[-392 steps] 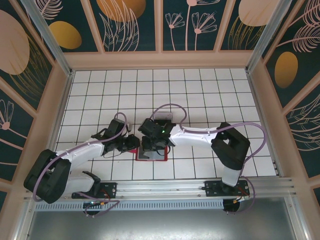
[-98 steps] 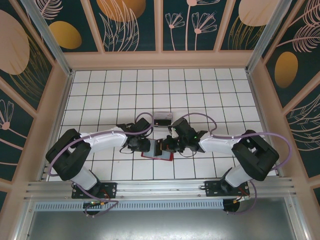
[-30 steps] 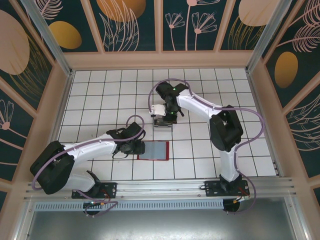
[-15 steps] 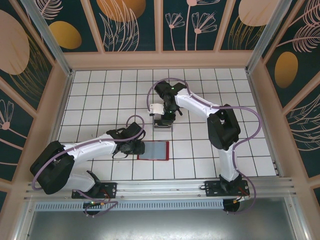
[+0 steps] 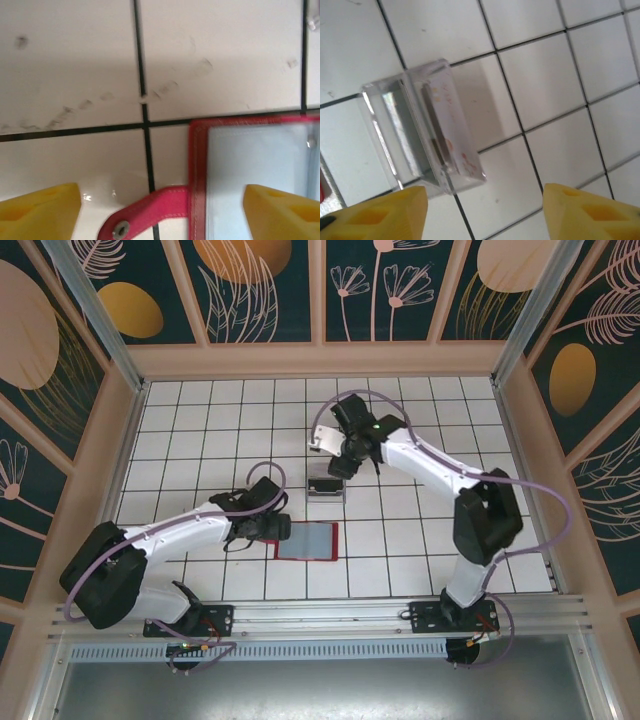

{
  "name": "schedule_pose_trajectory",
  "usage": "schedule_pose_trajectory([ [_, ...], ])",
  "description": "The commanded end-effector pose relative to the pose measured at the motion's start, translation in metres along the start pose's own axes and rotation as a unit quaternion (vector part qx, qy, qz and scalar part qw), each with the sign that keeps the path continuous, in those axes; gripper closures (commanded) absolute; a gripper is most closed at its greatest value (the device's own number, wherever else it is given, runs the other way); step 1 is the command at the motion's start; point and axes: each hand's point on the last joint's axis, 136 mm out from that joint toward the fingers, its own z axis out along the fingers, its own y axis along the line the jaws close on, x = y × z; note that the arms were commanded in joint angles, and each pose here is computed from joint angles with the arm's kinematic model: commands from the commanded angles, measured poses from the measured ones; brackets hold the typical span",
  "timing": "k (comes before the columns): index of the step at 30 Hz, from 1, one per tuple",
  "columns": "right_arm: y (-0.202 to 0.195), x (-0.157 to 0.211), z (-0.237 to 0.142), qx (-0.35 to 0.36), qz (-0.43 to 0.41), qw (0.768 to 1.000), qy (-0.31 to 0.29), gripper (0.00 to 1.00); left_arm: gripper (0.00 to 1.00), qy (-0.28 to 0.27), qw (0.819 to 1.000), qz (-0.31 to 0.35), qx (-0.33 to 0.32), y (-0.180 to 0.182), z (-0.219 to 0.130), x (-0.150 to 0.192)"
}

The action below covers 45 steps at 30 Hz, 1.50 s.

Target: Take the credit cards out of the card holder

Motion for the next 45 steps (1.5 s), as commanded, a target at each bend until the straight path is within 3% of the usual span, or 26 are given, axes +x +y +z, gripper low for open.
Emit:
schedule_pose_trajectory([
  [1,-0.024,0.000,-0.020,0.062,0.079,0.994,-0.049,0.21,0.02,-0.038,0.998,0.005,-0.039,0.017,-0.010,-0.027],
  [3,-0.033,0.013,-0.027,0.086,0.120,0.987,-0.061,0.01,0.02,-0.058,0.997,-0.003,-0.060,0.028,-0.012,-0.041],
  [9,-0.058,0.066,-0.047,0.152,0.262,0.948,-0.099,0.01,0.03,-0.127,0.984,-0.013,-0.128,0.068,-0.019,-0.083],
  [15,-0.090,0.138,-0.067,0.220,0.416,0.864,-0.177,0.01,0.07,-0.209,0.962,-0.078,-0.160,0.120,-0.032,-0.126],
  [21,-0.108,0.211,-0.064,0.305,0.489,0.794,-0.194,0.01,0.04,-0.315,0.918,-0.111,-0.212,0.158,-0.055,-0.158],
  [27,-0.114,0.244,-0.062,0.373,0.503,0.741,-0.243,0.01,0.02,-0.388,0.888,-0.089,-0.230,0.185,-0.062,-0.170],
  [35,-0.114,0.253,-0.057,0.383,0.495,0.730,-0.275,0.01,0.02,-0.530,0.826,-0.108,-0.160,0.210,-0.083,-0.168],
  [40,-0.100,0.255,-0.063,0.381,0.481,0.726,-0.311,0.01,0.02,-0.547,0.822,-0.092,-0.130,0.206,-0.079,-0.173],
  [45,-0.101,0.257,-0.061,0.382,0.487,0.725,-0.304,0.01,0.01,-0.553,0.825,-0.059,-0.102,0.195,-0.068,-0.170],
])
